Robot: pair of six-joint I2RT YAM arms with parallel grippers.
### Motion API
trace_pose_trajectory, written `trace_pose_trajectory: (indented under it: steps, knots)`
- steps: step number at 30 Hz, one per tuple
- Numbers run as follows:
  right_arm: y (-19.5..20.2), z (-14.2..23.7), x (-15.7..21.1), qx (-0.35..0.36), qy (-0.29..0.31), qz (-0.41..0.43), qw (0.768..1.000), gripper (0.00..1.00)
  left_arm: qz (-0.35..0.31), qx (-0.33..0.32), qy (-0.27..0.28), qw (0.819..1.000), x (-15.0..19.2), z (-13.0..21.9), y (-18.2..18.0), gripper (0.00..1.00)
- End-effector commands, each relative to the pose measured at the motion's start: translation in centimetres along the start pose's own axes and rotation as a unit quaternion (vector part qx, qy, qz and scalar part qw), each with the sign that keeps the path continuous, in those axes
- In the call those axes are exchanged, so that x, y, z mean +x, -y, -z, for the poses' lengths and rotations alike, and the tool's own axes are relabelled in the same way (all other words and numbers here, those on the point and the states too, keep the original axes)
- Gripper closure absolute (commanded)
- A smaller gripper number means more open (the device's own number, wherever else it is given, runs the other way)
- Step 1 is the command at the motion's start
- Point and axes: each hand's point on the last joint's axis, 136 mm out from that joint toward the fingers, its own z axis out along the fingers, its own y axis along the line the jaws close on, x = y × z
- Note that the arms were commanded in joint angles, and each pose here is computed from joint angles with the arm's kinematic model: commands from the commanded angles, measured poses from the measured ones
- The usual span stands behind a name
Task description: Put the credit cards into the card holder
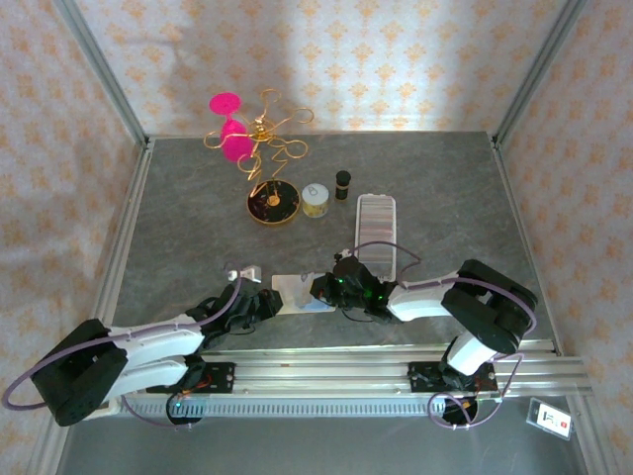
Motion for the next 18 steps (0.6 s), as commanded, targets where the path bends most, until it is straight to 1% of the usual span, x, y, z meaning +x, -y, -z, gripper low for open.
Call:
trace_pose_trajectory:
  steps: [1,3,8,13,18]
  knots:
    - [1.1,-0.2,0.5,0.012,-0.005,0.006,1.0,1.0,-0.016,-0.017,0.008,1.0,-0.6,0.3,0.0,0.7]
    - [1.4,-0.3,0.7,0.014,-0.01,0.008,1.0,1.0,-0.021,-0.021,0.011,0.999,-0.8,0.4,0.1,0.69]
    - [1.5,-0.4,1.0,0.011,-0.016,0.008,1.0,1.0,-0.031,-0.045,0.017,0.998,-1.2,0.3,-0.5,0.7]
    - [1.1,-0.2,1.3,-0.008,-0.021,0.001,1.0,1.0,-0.039,-0.072,0.006,0.997,-0.7,-0.1,-1.6,0.78]
    - [0.1,0.3,1.1,-0.042,-0.014,-0.014,0.999,1.0,-0.049,-0.093,-0.007,0.994,-0.3,-0.3,-2.5,0.82]
